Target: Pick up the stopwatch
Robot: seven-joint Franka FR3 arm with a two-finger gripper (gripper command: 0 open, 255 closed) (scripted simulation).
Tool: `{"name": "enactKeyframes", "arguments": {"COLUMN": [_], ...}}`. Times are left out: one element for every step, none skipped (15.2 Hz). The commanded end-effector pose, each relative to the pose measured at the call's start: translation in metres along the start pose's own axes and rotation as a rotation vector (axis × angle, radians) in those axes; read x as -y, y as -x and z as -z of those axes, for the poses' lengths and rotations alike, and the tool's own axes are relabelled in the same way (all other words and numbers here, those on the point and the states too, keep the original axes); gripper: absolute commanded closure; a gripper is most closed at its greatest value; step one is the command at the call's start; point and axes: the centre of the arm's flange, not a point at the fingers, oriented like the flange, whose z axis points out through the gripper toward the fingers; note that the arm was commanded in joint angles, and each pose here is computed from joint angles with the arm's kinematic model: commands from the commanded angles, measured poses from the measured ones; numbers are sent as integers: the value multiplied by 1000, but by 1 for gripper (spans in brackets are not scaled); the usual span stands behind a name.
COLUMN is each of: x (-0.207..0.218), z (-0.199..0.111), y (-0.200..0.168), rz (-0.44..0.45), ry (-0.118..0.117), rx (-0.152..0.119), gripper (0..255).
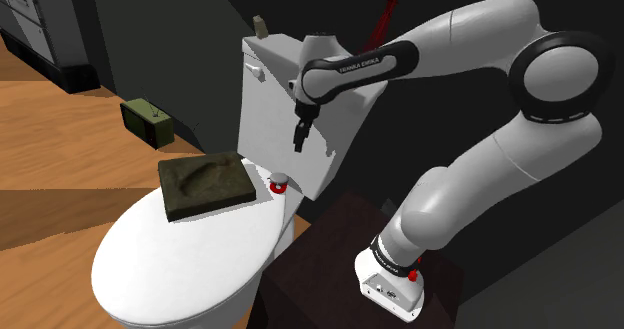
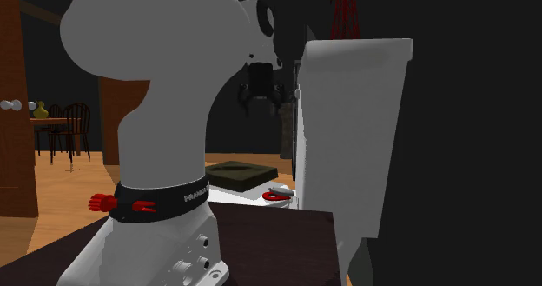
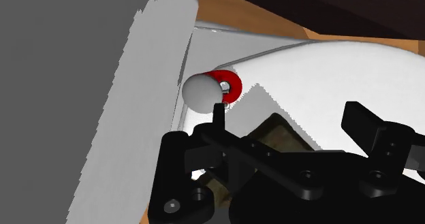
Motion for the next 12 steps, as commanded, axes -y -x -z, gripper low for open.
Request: {"name": "enactKeyframes", "arguments": {"x": [-9, -13, -17, -20, -24, -27, -30, -33, -36, -38, -41, -43], "z": [-24, -35, -46, -56, -67, -78, -89, -101, -112, -123, -134, -145], "y": [-13, -20, -27, -33, -40, -47, -54, -61, -68, -75, -82, -89], "rz": [42, 62, 81, 101, 121, 141, 161, 181, 201, 221, 240, 260], "ry": [1, 1, 1, 2, 2, 2, 2, 2, 2, 2, 2, 2], "rx": [4, 6, 9, 11, 14, 16, 19, 21, 24, 26, 29, 31], "gripper": [0, 0, 0, 0, 0, 0, 0, 0, 0, 0, 0, 0]}}
